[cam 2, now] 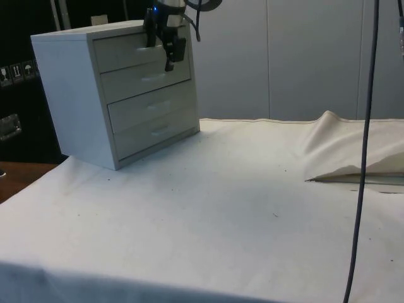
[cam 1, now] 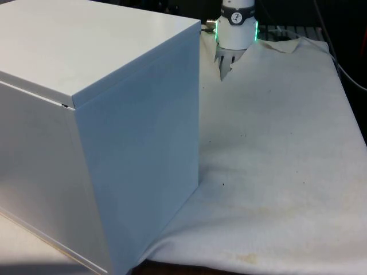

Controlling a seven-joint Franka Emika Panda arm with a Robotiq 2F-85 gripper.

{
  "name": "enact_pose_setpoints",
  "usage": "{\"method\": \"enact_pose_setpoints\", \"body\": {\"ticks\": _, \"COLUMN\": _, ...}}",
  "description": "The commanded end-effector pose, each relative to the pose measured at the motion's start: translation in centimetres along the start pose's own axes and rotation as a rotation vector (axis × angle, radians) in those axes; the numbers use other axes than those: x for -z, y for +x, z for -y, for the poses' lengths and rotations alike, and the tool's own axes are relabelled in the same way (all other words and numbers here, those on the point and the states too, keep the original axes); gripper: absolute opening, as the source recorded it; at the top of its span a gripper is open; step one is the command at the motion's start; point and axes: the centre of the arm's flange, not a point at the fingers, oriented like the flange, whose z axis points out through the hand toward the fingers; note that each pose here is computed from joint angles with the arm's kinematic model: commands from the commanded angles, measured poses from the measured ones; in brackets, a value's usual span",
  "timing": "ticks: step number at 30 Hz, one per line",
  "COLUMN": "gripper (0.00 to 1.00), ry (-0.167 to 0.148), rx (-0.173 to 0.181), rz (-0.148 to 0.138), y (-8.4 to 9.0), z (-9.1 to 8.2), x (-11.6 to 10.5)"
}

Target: Open the drawer, then close it.

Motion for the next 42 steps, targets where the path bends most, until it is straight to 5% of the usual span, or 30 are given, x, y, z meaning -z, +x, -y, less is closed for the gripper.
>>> {"method": "enact_pose_setpoints", "body": {"ticks": 1, "gripper": 1.00, "ry": 0.002, "rx": -0.002, "rz": -0.005, "y": 0.04, "z": 0.01, "x": 0.07}}
{"method": "enact_pose_setpoints", "body": {"ticks": 36, "gripper": 1.00, "ry": 0.001, "rx": -0.002, "rz": 0.002, "y": -0.07, "z": 0.00, "x": -0.02}}
{"method": "enact_pose_setpoints", "body": {"ticks": 42, "gripper": 0.78, "ry": 0.001, "rx": -0.002, "rz": 0.001, "y": -0.06, "z": -0.01, "x": -0.01}}
